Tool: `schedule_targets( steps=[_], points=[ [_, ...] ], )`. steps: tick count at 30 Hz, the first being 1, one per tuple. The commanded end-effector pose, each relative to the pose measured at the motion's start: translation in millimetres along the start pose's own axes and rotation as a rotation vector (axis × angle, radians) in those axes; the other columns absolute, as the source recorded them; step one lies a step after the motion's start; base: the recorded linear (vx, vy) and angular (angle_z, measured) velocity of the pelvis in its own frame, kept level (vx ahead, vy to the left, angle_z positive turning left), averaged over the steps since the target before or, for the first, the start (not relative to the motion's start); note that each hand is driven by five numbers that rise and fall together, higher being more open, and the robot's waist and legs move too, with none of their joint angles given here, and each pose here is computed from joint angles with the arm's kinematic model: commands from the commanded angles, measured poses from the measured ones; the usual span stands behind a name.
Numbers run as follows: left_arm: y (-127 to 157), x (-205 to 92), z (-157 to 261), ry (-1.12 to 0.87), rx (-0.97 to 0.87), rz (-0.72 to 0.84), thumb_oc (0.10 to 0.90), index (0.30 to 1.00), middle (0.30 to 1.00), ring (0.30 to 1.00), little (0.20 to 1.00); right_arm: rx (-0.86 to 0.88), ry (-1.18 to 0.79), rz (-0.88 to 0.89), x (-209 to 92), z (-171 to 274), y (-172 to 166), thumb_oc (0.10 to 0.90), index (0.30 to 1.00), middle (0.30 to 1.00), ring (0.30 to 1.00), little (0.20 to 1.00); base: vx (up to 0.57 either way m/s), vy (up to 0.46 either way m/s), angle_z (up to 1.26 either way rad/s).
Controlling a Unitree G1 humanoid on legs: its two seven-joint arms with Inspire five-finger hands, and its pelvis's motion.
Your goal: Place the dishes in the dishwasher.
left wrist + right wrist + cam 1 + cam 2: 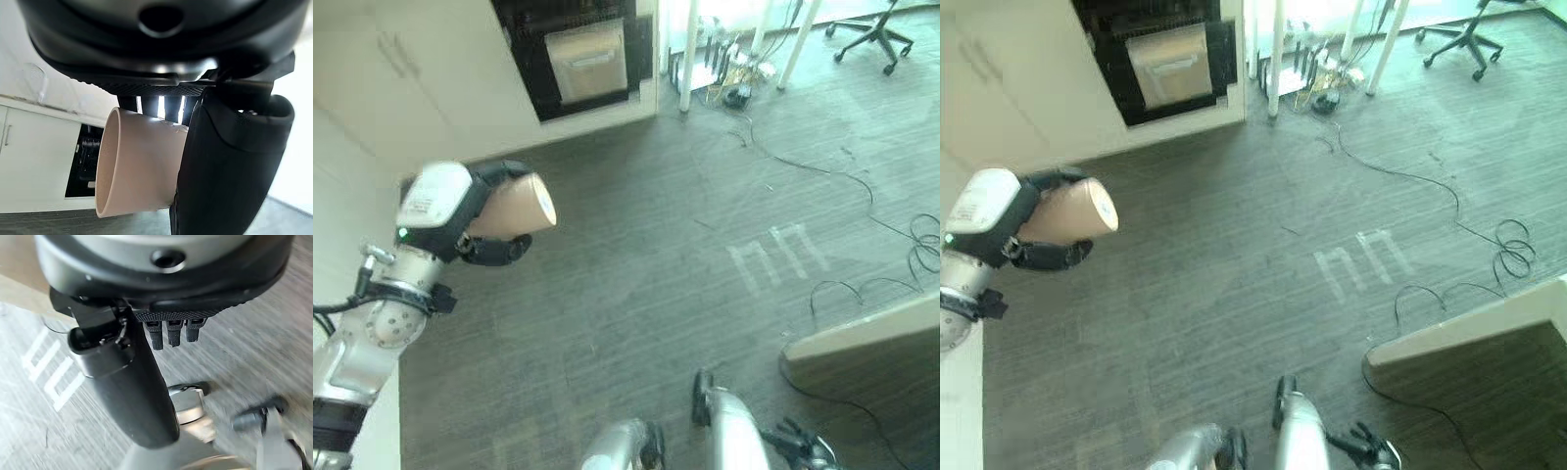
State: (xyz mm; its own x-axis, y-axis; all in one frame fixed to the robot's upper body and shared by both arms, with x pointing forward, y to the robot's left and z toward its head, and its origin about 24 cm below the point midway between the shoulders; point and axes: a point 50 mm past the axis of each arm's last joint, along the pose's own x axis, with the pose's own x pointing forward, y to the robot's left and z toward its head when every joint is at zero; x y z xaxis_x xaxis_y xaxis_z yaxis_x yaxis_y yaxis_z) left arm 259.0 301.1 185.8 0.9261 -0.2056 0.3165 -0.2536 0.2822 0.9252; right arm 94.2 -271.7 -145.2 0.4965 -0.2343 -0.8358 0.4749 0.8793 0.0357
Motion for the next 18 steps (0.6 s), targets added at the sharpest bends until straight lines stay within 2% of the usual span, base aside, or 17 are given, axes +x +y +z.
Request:
schedule_targets(
  steps=[1,4,7,10,16,18],
  points=[
    [63.5,11.2,25.8,-0.168,0.011,0.258,0.4,0.3,0.3,0.3,0.3,-0.028,-0.087,-0.01,-1.5,20.6,-13.6,0.8,0.9,0.9,0.9,0.9,0.63,-0.433,-0.13],
    [64.6,14.9,33.6,-0.211,-0.021,0.262,0.4,0.3,0.3,0.3,0.3,-0.079,-0.135,-0.023,-5.0,31.8,-27.8,0.8,0.9,0.9,0.9,0.9,0.55,-0.436,0.08],
    [67.8,18.4,35.0,-0.224,-0.037,0.253,0.4,0.3,0.3,0.3,0.3,-0.067,-0.152,-0.048,-7.5,35.9,-39.3,0.8,0.9,0.9,0.9,0.9,0.29,-0.194,-0.08],
    [69.8,20.0,29.8,-0.203,-0.031,0.251,0.4,0.3,0.3,0.3,0.3,-0.096,-0.158,-0.033,-5.2,45.5,-38.5,0.8,0.9,0.9,0.9,0.9,0.35,0.048,-0.2],
    [69.3,16.7,25.9,-0.178,-0.028,0.258,0.4,0.3,0.3,0.3,0.3,-0.118,-0.152,-0.024,-3.2,48.5,-34.2,0.8,0.9,0.9,0.9,0.9,0.16,0.046,-1.02],
    [56.7,4.2,15.7,-0.138,-0.026,0.255,0.4,0.3,0.3,0.3,0.3,-0.143,-0.114,-0.029,-1.4,41.7,-30.2,0.8,0.9,0.9,0.9,0.9,0.76,0.256,-0.19]
  ],
)
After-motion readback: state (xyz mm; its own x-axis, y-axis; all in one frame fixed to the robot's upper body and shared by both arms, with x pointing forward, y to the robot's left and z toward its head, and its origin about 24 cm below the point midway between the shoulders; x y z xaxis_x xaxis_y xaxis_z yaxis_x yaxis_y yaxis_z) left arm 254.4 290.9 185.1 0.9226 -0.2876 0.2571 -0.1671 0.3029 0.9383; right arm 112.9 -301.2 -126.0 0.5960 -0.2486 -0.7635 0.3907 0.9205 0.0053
